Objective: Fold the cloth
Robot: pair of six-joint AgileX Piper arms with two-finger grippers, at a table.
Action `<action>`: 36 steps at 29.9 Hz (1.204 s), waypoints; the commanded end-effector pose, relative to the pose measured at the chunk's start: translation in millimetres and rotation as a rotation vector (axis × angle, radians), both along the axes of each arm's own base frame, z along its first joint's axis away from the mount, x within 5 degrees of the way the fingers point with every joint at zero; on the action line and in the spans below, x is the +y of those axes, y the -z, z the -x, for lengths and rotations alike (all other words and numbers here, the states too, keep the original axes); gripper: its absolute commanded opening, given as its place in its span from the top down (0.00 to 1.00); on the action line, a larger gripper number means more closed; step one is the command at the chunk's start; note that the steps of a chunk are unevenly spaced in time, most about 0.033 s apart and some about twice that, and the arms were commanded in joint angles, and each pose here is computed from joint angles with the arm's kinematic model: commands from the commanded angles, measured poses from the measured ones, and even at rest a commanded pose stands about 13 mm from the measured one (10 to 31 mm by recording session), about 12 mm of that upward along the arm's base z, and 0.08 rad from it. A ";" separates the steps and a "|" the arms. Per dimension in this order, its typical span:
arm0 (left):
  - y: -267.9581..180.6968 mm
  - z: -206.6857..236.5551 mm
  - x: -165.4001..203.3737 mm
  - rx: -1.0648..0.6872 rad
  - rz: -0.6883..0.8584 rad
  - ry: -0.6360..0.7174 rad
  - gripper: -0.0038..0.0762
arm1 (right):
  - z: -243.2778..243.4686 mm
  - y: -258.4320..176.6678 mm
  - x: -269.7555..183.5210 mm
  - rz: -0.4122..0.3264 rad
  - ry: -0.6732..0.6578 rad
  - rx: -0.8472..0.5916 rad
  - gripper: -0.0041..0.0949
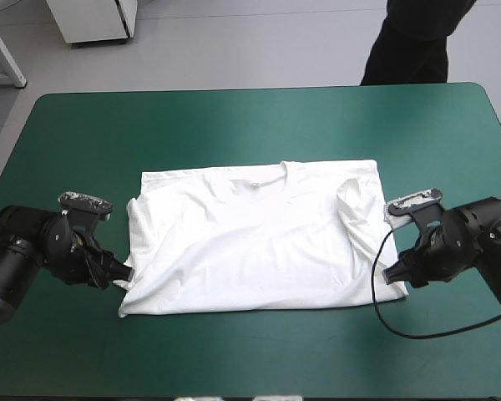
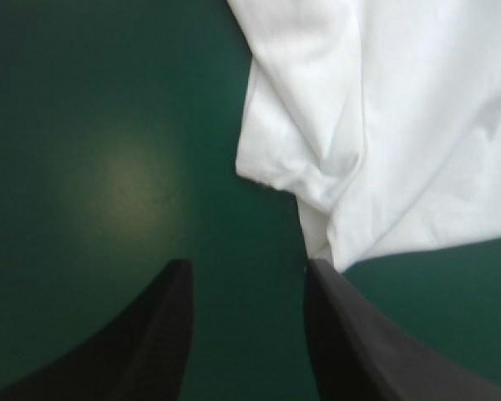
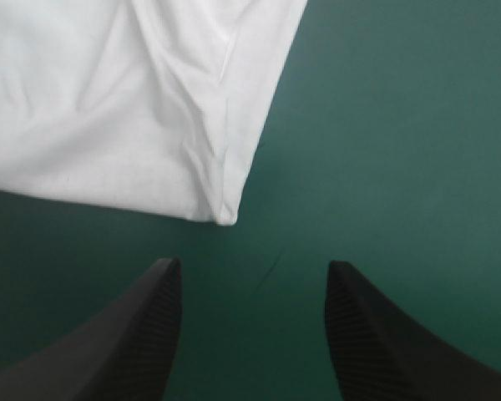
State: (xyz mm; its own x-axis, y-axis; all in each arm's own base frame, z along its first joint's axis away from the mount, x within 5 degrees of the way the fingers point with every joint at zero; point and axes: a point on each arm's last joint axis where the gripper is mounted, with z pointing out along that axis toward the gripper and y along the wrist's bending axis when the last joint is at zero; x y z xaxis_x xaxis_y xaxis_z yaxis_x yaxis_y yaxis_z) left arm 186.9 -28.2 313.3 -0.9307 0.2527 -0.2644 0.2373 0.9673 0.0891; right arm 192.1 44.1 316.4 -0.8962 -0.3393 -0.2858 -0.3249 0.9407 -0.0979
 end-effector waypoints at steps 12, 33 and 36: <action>53.6 18.7 -10.2 0.069 0.119 0.023 0.46 | 5.2 5.9 0.0 -0.041 0.000 -0.081 0.45; 104.8 -15.1 -20.6 0.174 0.142 0.016 0.58 | -36.3 53.4 10.2 0.011 -0.004 0.080 0.45; 107.9 -14.3 -20.6 0.183 0.143 0.014 0.73 | -40.3 60.7 11.2 0.017 0.000 0.109 0.45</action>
